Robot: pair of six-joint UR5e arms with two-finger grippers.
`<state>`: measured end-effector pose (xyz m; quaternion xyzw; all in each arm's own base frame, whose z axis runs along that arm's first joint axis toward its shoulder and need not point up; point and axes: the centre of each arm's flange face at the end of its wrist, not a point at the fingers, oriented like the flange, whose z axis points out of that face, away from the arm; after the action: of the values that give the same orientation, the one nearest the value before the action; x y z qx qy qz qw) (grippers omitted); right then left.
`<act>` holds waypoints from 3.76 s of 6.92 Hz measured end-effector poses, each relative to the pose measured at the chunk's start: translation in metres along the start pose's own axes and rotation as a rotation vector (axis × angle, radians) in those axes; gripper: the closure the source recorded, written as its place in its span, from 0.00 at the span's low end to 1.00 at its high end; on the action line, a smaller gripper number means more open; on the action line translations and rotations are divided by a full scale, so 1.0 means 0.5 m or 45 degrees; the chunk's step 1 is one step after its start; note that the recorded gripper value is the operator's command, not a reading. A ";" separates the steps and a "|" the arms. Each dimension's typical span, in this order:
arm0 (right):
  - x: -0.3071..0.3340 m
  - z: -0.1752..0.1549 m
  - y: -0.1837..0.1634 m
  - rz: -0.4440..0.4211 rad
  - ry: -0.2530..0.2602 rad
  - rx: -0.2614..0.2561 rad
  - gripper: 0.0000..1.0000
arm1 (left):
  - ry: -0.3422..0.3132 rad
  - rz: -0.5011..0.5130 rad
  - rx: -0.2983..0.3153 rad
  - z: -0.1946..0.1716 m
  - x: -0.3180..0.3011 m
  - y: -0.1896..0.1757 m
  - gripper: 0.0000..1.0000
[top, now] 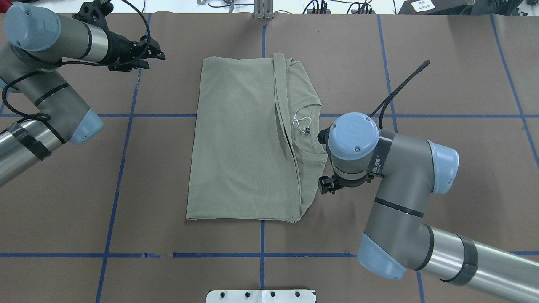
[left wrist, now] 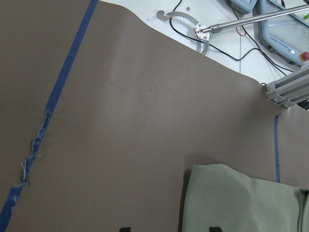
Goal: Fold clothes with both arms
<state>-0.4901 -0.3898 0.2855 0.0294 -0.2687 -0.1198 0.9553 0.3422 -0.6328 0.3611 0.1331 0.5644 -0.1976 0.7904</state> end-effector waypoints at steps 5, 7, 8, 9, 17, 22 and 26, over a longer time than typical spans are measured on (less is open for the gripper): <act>-0.202 -0.078 -0.268 0.155 -0.111 0.139 0.00 | 0.037 0.007 -0.025 -0.029 0.020 -0.002 0.37; -0.208 -0.045 -0.324 0.186 -0.067 0.142 0.00 | 0.040 0.007 -0.027 -0.032 0.020 -0.001 0.37; -0.196 -0.020 -0.346 0.192 -0.045 0.150 0.00 | 0.039 0.007 -0.028 -0.032 0.020 -0.001 0.37; -0.181 0.003 -0.363 0.193 -0.023 0.150 0.00 | 0.040 0.006 -0.028 -0.033 0.020 -0.001 0.37; 0.114 0.091 -0.366 0.103 0.027 0.074 0.00 | 0.061 0.011 -0.025 -0.047 0.037 0.003 0.37; -0.009 -0.007 -0.505 0.267 -0.085 0.204 0.00 | 0.116 0.018 -0.038 -0.156 0.040 0.063 0.36; -0.097 -0.021 -0.428 0.531 -0.258 0.289 0.00 | 0.170 -0.007 -0.083 -0.185 0.068 0.113 0.36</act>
<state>-0.5703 -0.5853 0.2260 0.0682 -0.3751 0.1085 0.9181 0.3004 -0.5480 0.2979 0.1187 0.6223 -0.1720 0.7544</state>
